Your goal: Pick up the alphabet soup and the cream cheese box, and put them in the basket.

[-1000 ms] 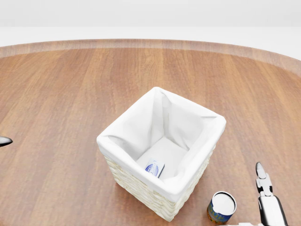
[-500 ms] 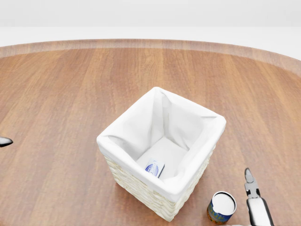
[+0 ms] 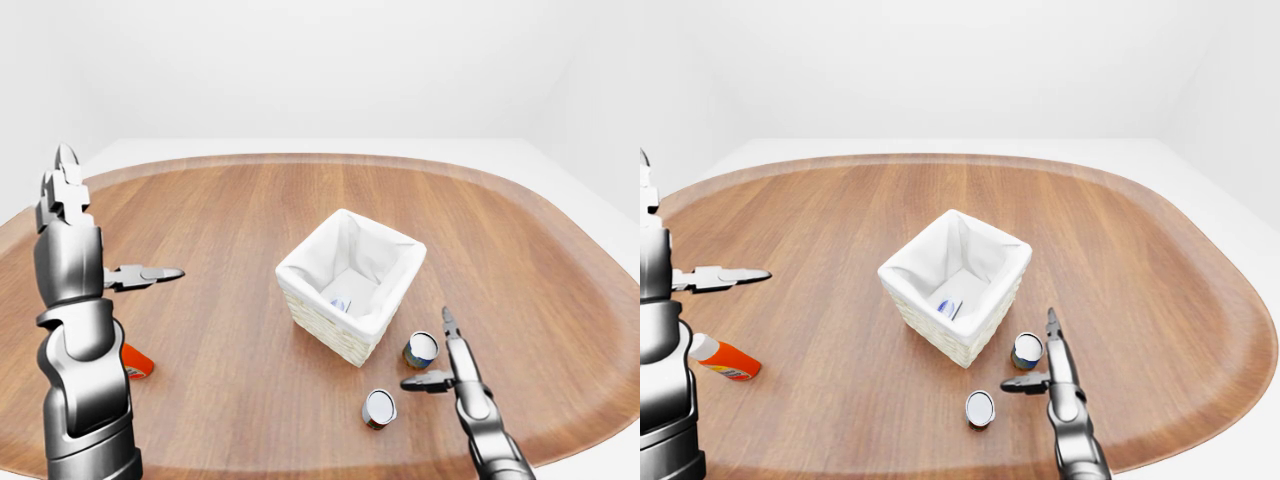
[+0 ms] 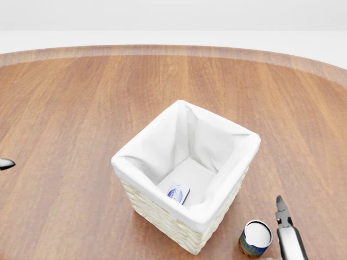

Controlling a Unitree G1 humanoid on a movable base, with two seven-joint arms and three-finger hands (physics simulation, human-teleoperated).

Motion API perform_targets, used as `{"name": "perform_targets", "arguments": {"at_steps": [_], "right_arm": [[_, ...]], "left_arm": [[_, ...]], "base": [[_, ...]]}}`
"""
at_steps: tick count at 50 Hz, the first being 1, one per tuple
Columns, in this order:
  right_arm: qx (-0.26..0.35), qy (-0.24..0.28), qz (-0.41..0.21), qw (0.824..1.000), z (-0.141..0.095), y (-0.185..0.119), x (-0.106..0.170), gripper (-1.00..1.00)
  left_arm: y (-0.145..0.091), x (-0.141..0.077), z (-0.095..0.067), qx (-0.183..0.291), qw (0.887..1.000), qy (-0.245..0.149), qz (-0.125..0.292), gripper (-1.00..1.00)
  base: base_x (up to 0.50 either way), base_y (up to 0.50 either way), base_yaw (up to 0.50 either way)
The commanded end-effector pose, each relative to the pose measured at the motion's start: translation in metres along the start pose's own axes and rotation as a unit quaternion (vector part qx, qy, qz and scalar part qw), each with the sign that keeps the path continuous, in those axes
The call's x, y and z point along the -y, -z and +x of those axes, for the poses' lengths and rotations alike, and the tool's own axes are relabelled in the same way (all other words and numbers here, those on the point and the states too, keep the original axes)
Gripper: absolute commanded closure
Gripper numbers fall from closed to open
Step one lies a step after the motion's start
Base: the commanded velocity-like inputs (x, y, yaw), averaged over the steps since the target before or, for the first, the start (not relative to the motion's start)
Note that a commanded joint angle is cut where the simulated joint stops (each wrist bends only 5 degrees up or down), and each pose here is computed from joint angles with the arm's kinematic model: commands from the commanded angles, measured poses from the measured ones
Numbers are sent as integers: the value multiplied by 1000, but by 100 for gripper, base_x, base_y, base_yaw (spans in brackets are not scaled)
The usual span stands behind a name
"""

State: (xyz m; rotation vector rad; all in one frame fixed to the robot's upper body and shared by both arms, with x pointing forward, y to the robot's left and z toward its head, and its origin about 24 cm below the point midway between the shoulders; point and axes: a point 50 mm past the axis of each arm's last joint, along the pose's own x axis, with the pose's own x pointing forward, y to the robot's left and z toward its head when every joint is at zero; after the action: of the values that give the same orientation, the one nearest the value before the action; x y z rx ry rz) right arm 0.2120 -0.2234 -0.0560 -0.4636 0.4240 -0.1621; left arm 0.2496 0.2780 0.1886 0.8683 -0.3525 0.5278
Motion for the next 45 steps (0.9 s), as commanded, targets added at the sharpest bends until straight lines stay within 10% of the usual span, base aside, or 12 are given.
{"name": "perform_targets", "arguments": {"at_steps": [1,45], "right_arm": [[-14,8,0,1000,4,5,2,-100],[-61,33,5,998,19,15,3,-100]], "left_arm": [[1,0,0,-1,1000,0,0,-100],[-2,-1,0,4,1000,1,2,-100]], "base": [[0,0,0],[0,0,0]]}}
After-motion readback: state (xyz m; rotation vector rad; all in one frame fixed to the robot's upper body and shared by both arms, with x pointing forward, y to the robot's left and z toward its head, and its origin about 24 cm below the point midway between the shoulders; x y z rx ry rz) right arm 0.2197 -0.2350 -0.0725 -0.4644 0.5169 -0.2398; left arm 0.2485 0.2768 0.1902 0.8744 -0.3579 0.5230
